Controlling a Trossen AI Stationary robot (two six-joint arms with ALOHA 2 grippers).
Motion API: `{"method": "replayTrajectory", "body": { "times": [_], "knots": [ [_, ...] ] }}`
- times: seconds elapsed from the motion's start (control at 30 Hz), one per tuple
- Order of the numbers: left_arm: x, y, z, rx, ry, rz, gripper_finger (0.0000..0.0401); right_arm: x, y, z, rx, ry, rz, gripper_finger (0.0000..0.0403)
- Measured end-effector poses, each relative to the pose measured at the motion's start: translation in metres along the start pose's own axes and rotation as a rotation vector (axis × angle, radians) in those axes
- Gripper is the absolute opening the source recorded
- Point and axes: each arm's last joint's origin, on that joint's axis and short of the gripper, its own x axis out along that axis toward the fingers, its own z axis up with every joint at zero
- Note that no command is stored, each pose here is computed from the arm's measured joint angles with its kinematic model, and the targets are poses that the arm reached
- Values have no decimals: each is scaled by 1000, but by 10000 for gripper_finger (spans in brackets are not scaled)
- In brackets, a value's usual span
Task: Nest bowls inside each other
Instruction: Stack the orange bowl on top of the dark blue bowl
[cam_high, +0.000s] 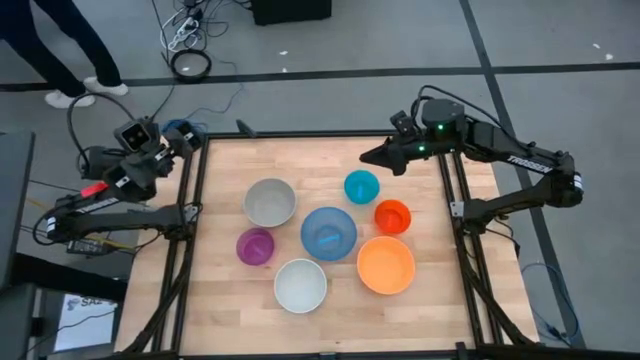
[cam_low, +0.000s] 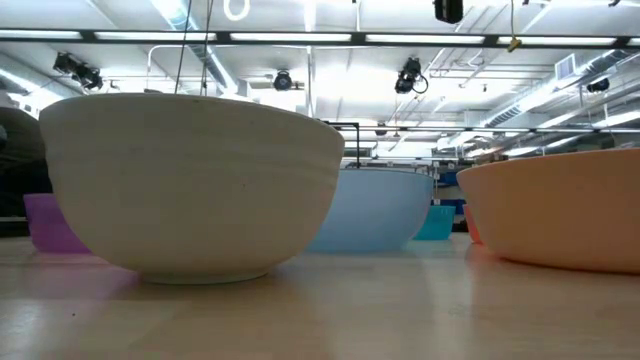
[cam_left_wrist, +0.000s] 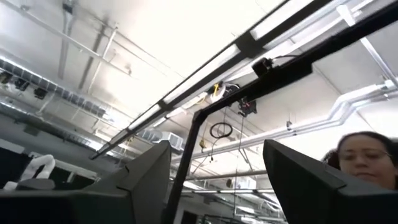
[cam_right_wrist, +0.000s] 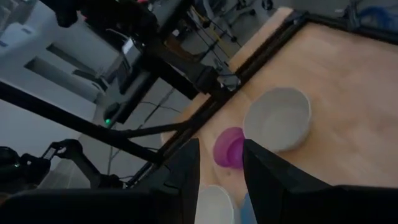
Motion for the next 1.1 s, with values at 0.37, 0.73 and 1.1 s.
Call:
{"method": "replayTrajectory", "body": {
  "times": [0.37,0.73,1.1],
  "knots": [
    [-1,11,-4,-125,-44,168,264,0,1,1,-27,-12,10,112],
    [1,41,-29,-442,99,347,264,0,1,2,-51,-18,14,112],
    [11,76,-55,-513,167,390,239,-1,9,10,-124,-120,74,109]
  ]
}}
